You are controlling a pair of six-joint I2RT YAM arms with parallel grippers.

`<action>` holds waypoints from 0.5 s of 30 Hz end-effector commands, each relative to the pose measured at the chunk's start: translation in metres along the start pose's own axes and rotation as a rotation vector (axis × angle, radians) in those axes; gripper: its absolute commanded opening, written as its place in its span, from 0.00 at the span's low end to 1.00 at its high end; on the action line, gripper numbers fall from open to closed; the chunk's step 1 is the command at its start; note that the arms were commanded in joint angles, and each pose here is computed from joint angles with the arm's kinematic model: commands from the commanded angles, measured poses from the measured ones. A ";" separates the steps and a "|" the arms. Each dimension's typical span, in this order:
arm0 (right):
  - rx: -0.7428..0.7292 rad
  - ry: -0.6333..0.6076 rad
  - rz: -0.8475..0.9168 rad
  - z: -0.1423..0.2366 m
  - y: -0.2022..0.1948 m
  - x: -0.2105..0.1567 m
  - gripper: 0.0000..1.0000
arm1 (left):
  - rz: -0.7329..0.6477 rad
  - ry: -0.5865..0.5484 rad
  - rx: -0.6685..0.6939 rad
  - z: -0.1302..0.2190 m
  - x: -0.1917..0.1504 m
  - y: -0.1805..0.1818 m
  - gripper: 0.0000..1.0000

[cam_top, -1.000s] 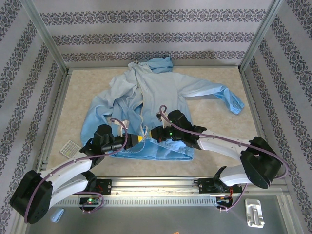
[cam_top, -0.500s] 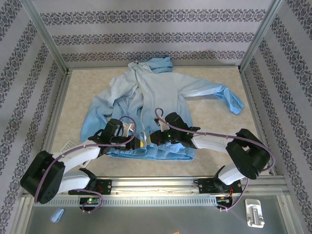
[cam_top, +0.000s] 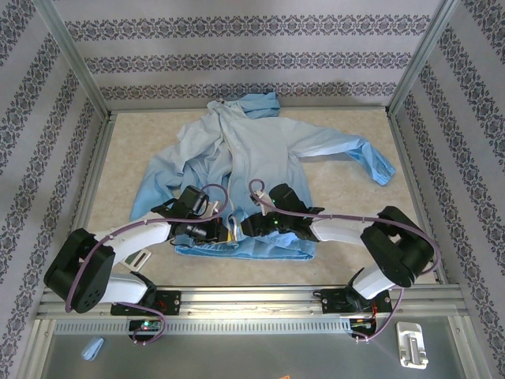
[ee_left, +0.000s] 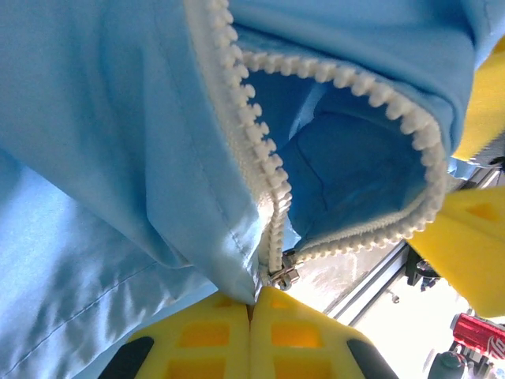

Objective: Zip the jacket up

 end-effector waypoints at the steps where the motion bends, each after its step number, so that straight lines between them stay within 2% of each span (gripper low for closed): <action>1: -0.055 -0.046 0.150 0.018 0.008 0.002 0.44 | 0.014 0.034 0.005 0.002 -0.001 -0.007 0.00; 4: -0.095 -0.059 0.212 0.030 0.013 -0.001 0.44 | 0.013 0.035 0.003 0.004 0.001 -0.011 0.00; 9: -0.158 -0.021 0.361 0.038 0.029 -0.014 0.38 | 0.017 0.038 -0.013 0.006 0.003 -0.016 0.00; 15: -0.270 0.028 0.721 0.034 0.058 -0.040 0.39 | 0.010 0.038 -0.026 0.012 0.002 -0.023 0.00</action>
Point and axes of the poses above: each hand's point on the last joint's axis, 136 mm out from that joint toward the fingers, its own z axis back along the fingers, its own y axis along the line the jaws close on, x = y × z, the point moved 10 cm from there along z, back along the fingers, and after that the axes turned 6 degrees about -z, right-handed, at the moved point
